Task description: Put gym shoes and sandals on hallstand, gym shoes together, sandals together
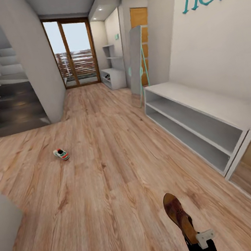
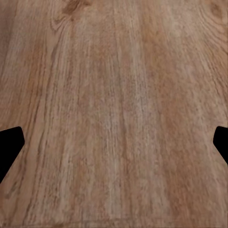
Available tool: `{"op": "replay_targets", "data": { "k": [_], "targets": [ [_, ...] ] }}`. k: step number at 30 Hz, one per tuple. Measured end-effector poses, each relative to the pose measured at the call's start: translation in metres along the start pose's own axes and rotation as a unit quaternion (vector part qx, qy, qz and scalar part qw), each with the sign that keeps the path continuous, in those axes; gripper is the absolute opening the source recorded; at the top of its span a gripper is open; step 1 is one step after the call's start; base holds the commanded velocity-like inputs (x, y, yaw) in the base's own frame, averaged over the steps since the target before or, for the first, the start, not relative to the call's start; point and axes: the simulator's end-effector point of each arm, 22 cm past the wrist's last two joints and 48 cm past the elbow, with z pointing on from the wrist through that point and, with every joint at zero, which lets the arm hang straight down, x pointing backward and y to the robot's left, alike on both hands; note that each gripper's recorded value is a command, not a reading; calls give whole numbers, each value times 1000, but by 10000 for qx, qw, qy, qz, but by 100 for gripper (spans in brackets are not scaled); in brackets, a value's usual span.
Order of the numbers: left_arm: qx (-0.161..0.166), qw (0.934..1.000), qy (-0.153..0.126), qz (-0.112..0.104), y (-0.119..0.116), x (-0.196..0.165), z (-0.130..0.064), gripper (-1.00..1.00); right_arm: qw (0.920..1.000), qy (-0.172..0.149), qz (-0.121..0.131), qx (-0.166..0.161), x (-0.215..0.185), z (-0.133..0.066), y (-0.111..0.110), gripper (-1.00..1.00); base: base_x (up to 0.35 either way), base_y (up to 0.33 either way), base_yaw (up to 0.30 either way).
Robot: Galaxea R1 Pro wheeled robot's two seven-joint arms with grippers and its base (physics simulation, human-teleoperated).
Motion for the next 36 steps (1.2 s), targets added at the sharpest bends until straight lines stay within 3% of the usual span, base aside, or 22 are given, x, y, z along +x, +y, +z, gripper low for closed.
{"op": "replay_targets", "data": {
  "k": [22,36],
  "targets": [
    [-5,10000,0,0,0,0,0,100,10000,0,3,3,0,0,0,-100,337,7,279],
    [-4,10000,1,5,0,0,0,100,10000,-2,4,2,0,0,0,-100,338,-104,279]
  ]
}}
